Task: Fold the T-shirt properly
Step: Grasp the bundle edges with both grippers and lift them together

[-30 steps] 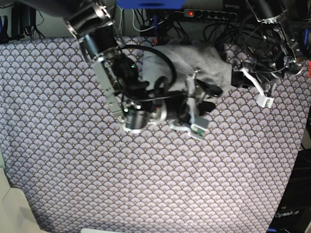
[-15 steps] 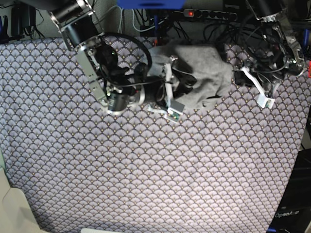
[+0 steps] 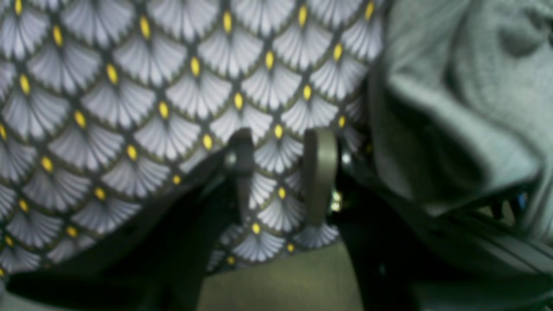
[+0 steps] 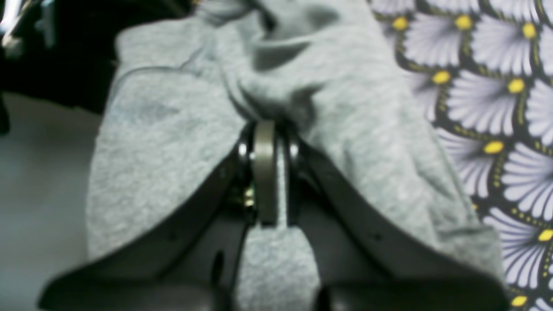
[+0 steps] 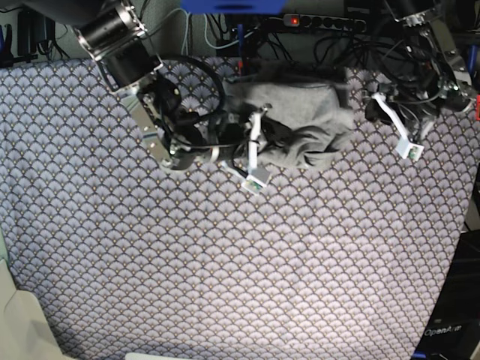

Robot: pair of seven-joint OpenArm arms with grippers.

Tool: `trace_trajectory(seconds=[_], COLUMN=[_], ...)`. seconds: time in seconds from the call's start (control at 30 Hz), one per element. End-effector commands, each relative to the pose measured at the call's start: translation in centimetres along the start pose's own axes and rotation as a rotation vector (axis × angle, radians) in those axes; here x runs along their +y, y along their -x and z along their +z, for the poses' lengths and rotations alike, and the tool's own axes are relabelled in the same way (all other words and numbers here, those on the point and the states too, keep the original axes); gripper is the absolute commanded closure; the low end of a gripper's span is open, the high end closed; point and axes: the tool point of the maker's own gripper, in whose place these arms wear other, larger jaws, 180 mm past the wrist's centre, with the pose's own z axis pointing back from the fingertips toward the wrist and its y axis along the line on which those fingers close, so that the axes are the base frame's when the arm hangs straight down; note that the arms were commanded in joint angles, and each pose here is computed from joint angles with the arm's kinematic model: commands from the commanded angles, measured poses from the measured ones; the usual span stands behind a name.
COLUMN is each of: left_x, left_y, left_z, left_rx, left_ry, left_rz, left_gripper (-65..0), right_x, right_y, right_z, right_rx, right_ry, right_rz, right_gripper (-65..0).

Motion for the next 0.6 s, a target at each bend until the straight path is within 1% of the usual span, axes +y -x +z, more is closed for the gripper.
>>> trace_trajectory(seconds=[0.0, 0.07, 0.17, 0.23, 0.33, 0.43, 0.5, 0.57], left_x=[0.1, 0.0, 0.0, -0.1, -0.1, -0.1, -0.1, -0.1], left_y=[-1.1, -0.9, -0.9, -1.0, -1.0, -1.2, -1.2, -1.2], left_z=[0.5, 0.5, 0.4, 0.4, 0.4, 0.4, 0.4, 0.4], left_rx=[-0.038, -0.035, -0.034, -0.035, -0.035, -0.04, -0.04, -0.04], left_ry=[-0.003, -0.001, 0.001, 0.002, 0.002, 0.001, 0.001, 0.003], left_rz=[-0.015, -0.015, -0.017, -0.018, -0.018, -0.02, -0.02, -0.019], left_gripper=[-20.2, -20.2, -20.2, -20.2, -20.2, -20.2, -20.2, -20.2], right_x=[-0.3, -0.5, -0.1, 0.9, 2.4, 4.3, 5.3, 5.3], right_y=[-1.3, -1.2, -1.9, -3.4, -4.3, -5.7, -5.2, -4.1], right_z=[0.2, 0.2, 1.1, 1.7, 3.0, 3.9, 4.0, 4.1], right_rx=[-0.025, -0.024, -0.038, -0.067, -0.05, -0.069, -0.065, -0.05], right_ry=[0.002, 0.004, 0.011, 0.007, 0.014, 0.009, 0.0, 0.0], right_rz=[0.013, 0.01, 0.054, 0.11, 0.206, 0.288, 0.3, 0.287], right_gripper=[-2.2, -2.2, -2.0, -2.1, -1.9, -1.9, -1.9, -1.9])
